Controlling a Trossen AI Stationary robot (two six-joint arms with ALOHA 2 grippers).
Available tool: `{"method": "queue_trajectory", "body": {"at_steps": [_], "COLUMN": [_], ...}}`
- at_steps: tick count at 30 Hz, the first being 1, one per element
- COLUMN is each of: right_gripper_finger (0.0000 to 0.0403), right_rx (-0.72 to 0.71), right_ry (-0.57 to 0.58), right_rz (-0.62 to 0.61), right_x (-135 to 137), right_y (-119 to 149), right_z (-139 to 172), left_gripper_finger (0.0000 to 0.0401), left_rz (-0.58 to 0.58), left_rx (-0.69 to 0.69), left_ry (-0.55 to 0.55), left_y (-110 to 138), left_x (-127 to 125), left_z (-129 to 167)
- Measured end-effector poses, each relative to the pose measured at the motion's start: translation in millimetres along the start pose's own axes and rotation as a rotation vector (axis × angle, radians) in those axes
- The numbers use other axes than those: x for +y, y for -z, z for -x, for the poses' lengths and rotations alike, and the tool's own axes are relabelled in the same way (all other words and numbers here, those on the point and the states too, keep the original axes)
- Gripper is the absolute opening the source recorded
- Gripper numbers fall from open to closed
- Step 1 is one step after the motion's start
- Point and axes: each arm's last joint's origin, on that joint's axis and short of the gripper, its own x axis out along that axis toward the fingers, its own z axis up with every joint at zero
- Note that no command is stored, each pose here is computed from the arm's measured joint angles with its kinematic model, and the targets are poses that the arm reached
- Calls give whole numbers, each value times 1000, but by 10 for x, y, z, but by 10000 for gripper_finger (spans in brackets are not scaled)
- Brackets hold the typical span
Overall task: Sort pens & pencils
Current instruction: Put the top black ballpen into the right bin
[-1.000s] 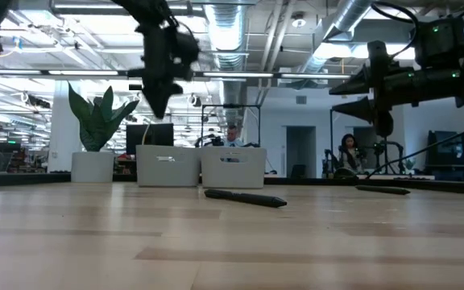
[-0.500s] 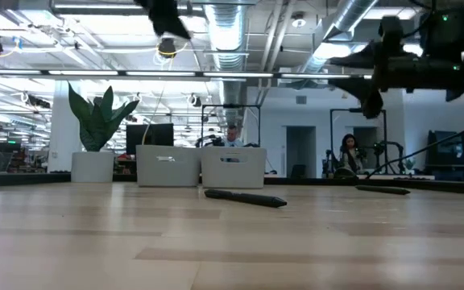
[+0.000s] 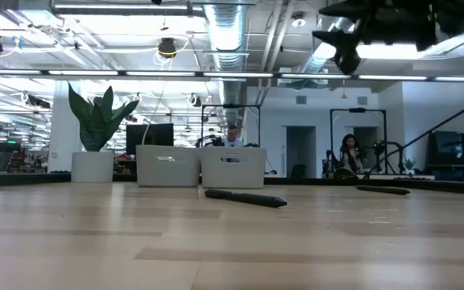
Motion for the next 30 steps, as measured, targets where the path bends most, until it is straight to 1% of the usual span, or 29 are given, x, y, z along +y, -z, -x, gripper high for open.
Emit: {"method": "queue_trajectory", "body": {"at_steps": [5, 10, 13, 15, 17, 20, 23, 26, 30], "right_gripper_finger": [217, 217, 217, 217, 217, 217, 217, 217, 217], "right_rx": [131, 210, 225, 246, 276, 325, 362, 419, 502], "right_ry": [53, 100, 217, 328, 412, 475, 527, 625, 701], "right_rz": [-55, -107, -179, -250, -328, -448, -555, -663, -730], "right_x": [155, 302, 354, 364, 382, 396, 384, 322, 225], "right_y": [-256, -427, -496, -496, -485, -430, -365, -260, -139], "right_z": [32, 106, 161, 205, 252, 301, 324, 323, 289], "left_gripper_finger": [52, 52, 52, 52, 52, 52, 52, 52, 52], "left_rz": [9, 19, 27, 36, 42, 36, 49, 72, 65], "left_rx": [-77, -126, -172, -196, -234, -281, -307, -324, -337], "left_ry": [-14, -90, -99, -104, -109, -114, -117, -153, -189], "left_y": [315, 739, 969, 1137, 1275, 1473, 1693, 1909, 2118], "left_x": [-82, -196, -281, -334, -387, -463, -524, -558, -590], "left_z": [18, 237, 400, 491, 595, 742, 826, 859, 882]}}
